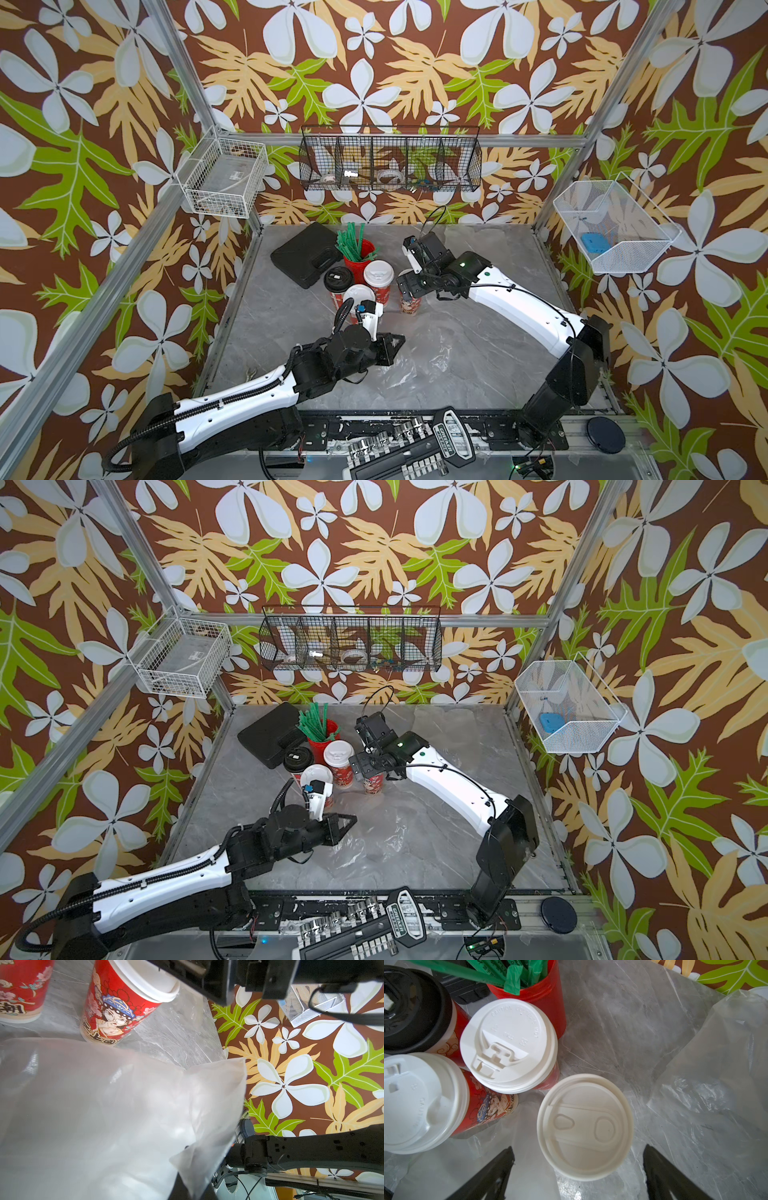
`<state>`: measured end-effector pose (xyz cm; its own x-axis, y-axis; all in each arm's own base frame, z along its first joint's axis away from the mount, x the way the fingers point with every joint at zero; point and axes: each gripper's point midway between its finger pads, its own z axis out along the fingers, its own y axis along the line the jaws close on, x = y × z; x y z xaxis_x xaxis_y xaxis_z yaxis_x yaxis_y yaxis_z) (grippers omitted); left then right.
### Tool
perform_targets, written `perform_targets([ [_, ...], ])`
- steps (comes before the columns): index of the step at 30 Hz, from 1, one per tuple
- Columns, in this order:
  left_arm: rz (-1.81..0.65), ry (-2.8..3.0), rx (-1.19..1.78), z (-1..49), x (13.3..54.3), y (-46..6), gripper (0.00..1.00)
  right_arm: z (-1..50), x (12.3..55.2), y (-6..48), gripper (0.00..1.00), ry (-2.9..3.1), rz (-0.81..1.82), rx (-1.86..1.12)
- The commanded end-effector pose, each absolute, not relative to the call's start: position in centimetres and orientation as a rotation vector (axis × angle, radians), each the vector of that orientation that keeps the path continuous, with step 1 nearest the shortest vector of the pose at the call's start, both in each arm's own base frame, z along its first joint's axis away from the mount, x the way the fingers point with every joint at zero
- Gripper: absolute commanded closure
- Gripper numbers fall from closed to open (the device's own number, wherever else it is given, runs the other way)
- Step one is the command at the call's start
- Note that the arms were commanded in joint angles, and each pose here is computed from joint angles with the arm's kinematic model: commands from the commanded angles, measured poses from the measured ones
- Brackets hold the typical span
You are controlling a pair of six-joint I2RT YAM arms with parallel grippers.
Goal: Pack milk tea into plastic carrier bags
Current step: Pick up the milk tea cup at the center of the board.
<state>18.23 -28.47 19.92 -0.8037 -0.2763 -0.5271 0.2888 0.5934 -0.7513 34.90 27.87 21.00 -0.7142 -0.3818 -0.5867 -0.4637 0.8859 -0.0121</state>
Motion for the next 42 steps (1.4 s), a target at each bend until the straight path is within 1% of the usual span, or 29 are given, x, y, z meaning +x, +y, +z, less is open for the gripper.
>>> perform_targets([
  [1, -1.207, 2.165, -0.021, 20.7, 18.6, -28.4, 1.0, 20.8, 35.3, 27.5, 0.07, 2.455, 0.131, -0.594],
  [3, -1.212, 2.161, -0.02, 20.8, 18.6, -28.4, 1.0, 20.9, 35.6, 27.2, 0.12, 2.452, 0.113, -0.561],
  [4, -1.214, 2.162, -0.018, 20.8, 18.6, -28.4, 1.0, 20.9, 35.8, 27.2, 0.14, 2.447, 0.111, -0.547],
  [20, -1.225, 2.159, -0.013, 20.9, 18.5, -28.6, 1.0, 20.2, 36.4, 28.6, 0.16, 2.444, 0.166, -0.552],
  [25, -1.227, 2.157, -0.015, 20.9, 18.6, -28.6, 1.0, 20.1, 36.5, 28.6, 0.22, 2.444, 0.169, -0.543],
  [38, -1.229, 2.154, -0.018, 21.0, 18.6, -28.6, 1.0, 18.7, 36.1, 28.5, 0.23, 2.478, 0.171, -0.548],
  [42, -1.228, 2.152, -0.019, 21.1, 18.6, -28.6, 1.0, 18.5, 36.0, 28.4, 0.26, 2.484, 0.163, -0.548],
])
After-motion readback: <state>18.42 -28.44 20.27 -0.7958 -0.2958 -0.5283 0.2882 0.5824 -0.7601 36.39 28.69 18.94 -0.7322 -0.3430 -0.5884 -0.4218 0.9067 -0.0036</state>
